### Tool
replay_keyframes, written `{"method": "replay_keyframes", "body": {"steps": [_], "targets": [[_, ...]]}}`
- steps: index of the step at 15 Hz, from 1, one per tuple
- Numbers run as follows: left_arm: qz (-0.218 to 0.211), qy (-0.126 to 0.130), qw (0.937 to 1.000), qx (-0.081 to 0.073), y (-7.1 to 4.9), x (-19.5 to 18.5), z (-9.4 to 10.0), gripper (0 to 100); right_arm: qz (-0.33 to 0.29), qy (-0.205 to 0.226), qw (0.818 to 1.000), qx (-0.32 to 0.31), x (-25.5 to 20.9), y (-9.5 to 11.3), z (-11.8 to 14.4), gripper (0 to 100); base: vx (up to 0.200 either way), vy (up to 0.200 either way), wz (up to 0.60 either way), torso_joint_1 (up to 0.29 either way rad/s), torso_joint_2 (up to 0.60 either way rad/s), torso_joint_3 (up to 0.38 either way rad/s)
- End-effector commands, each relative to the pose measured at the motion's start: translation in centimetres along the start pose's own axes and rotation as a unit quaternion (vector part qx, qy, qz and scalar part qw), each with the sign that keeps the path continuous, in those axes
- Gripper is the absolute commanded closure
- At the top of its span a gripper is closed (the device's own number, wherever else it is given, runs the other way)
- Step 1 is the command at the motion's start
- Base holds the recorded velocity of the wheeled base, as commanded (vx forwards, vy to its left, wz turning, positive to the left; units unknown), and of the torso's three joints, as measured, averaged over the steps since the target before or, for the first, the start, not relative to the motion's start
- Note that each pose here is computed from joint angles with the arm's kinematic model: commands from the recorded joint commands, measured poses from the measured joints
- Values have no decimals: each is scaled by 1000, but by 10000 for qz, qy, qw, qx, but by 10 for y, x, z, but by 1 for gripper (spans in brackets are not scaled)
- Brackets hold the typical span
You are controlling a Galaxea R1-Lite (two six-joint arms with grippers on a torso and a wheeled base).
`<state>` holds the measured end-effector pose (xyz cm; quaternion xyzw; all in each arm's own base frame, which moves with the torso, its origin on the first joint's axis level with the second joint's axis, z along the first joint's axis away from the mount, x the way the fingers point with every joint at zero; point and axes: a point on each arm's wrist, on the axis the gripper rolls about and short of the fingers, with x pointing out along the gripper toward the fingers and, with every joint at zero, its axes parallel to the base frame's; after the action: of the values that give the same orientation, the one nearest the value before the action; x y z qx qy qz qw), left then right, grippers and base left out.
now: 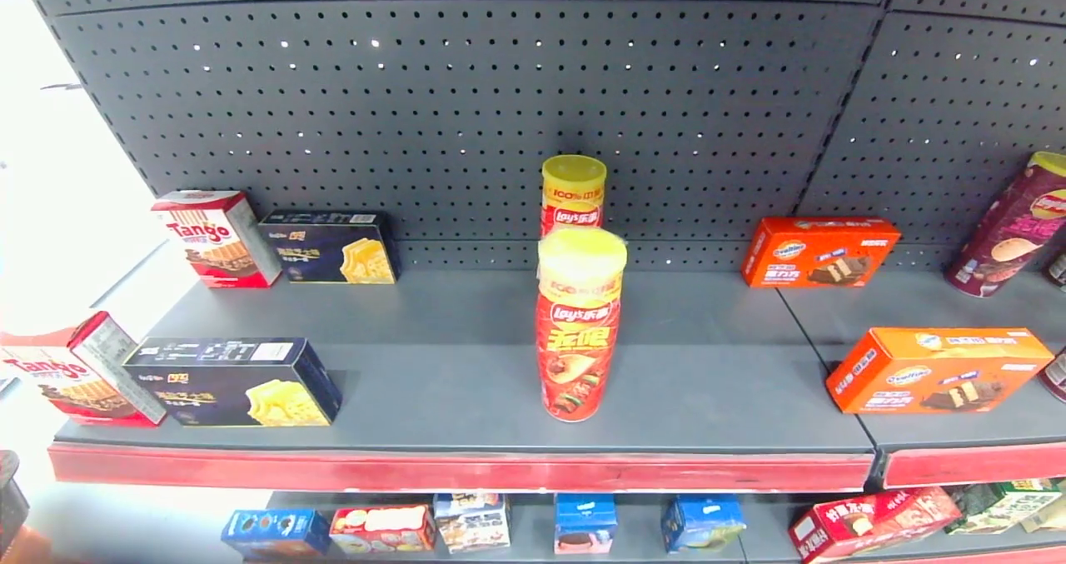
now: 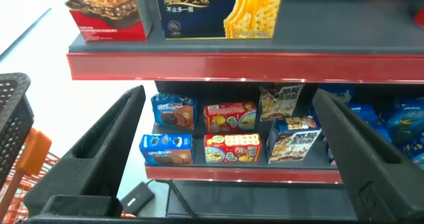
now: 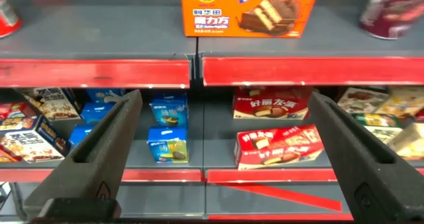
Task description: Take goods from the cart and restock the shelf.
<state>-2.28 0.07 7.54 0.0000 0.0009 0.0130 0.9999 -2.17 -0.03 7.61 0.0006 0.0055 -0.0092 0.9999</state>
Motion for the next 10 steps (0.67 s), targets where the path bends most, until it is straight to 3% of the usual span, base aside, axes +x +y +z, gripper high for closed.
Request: {"method": "replay_keyframes", "body": {"steps": [1, 10], "targets": [[1, -1, 10000, 0, 0, 0, 0, 0, -1, 14, 10000, 1, 0, 0, 0, 0, 0, 0, 0, 0, 0, 0], [1, -1, 10000, 8, 0, 0, 0, 0, 7, 14, 10000, 1, 0, 0, 0, 0, 0, 0, 0, 0, 0, 0]]}}
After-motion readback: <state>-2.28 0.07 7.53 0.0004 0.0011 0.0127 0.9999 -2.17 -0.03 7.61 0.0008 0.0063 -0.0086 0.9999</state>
